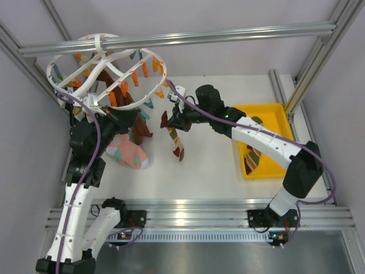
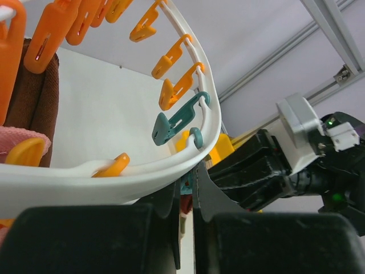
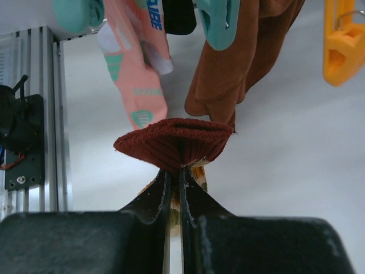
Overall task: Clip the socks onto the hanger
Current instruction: Clamp the sock onto the hanger.
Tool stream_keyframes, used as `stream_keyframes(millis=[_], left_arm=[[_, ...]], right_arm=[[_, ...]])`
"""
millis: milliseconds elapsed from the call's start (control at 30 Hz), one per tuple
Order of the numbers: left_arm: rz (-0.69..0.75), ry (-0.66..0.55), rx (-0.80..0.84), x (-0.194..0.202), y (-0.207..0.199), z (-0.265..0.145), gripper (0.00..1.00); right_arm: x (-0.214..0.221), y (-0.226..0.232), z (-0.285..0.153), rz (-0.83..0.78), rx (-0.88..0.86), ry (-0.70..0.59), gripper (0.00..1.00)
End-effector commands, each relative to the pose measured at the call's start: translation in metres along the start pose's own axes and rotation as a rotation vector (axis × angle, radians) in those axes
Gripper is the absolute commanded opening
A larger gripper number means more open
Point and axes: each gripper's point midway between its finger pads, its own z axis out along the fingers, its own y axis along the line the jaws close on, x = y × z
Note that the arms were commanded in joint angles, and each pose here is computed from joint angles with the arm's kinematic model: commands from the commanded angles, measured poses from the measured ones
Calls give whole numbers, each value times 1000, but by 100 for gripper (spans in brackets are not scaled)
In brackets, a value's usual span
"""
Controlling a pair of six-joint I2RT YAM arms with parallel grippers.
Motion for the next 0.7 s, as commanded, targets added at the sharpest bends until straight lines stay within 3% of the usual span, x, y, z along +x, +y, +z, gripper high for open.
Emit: stream_keyframes(millis=[0,667], left_arm=[[26,-119,-31,-25,10,10,0],[54,-88,-14,-17,12,11,0]], right_arm=[[-50,3,19,17,-15,-130,0],[-67,41,43,54,-117,-149,0]])
